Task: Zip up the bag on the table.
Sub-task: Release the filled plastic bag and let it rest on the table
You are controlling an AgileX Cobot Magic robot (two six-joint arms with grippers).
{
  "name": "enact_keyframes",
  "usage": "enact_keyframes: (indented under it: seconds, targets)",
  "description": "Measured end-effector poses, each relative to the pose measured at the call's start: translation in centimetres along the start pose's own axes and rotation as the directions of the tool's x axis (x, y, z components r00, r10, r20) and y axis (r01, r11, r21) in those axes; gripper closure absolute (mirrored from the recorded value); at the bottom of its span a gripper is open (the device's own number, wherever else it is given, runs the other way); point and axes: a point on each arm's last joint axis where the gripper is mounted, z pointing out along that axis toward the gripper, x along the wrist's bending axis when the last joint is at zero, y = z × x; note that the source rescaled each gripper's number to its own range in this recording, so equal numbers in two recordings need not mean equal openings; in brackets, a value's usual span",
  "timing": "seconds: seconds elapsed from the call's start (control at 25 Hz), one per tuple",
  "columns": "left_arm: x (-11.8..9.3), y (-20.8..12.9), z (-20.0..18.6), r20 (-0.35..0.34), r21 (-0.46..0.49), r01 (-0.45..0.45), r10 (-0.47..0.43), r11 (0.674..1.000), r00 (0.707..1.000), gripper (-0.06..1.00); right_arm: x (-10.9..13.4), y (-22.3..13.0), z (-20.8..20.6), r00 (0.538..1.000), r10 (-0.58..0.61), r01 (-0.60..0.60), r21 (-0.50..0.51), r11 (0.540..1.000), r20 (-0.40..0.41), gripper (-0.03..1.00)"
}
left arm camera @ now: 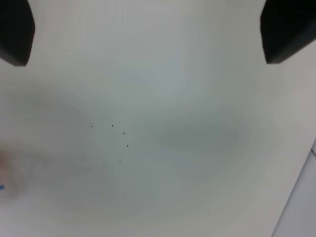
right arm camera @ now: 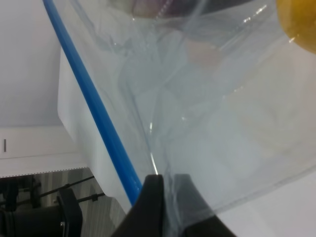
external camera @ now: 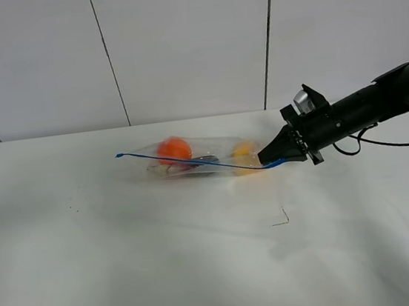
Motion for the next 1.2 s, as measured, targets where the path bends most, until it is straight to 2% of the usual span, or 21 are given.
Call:
enact_keyframes:
  seconds: [0.36, 0.56, 0.76, 0.96, 1.2]
  targets:
    - [0.1, -4.1, -3.8, -0.01, -0.049, 0.016, -0.016, 0.999, 1.0, -0.05, 0.0, 0.0, 0.0, 1.0, 0.0, 0.0, 0.002, 1.0, -0.002, 0.97]
    - [-0.2, -5.2, -5.2, 0.025, -0.104, 0.045, -0.042, 0.994, 0.999, -0.05, 0.0, 0.0, 0.0, 1.0, 0.0, 0.0, 0.004, 1.0, -0.005, 0.97]
    - [-0.3, -5.8, -6.2, 0.031, -0.163, 0.052, -0.048, 0.985, 0.998, -0.05, 0.1, 0.0, 0.0, 1.0, 0.0, 0.0, 0.005, 1.0, -0.006, 0.97]
    - [-0.3, -5.9, -6.1, 0.032, -0.156, 0.053, -0.048, 0.986, 0.998, -0.05, 0.1, 0.0, 0.0, 1.0, 0.0, 0.0, 0.005, 1.0, -0.006, 0.97]
    - [-0.5, -7.0, -4.6, 0.033, -0.093, 0.049, -0.046, 0.994, 0.998, -0.05, 0.1, 0.0, 0.0, 1.0, -0.004, 0.004, 0.005, 1.0, -0.006, 0.97]
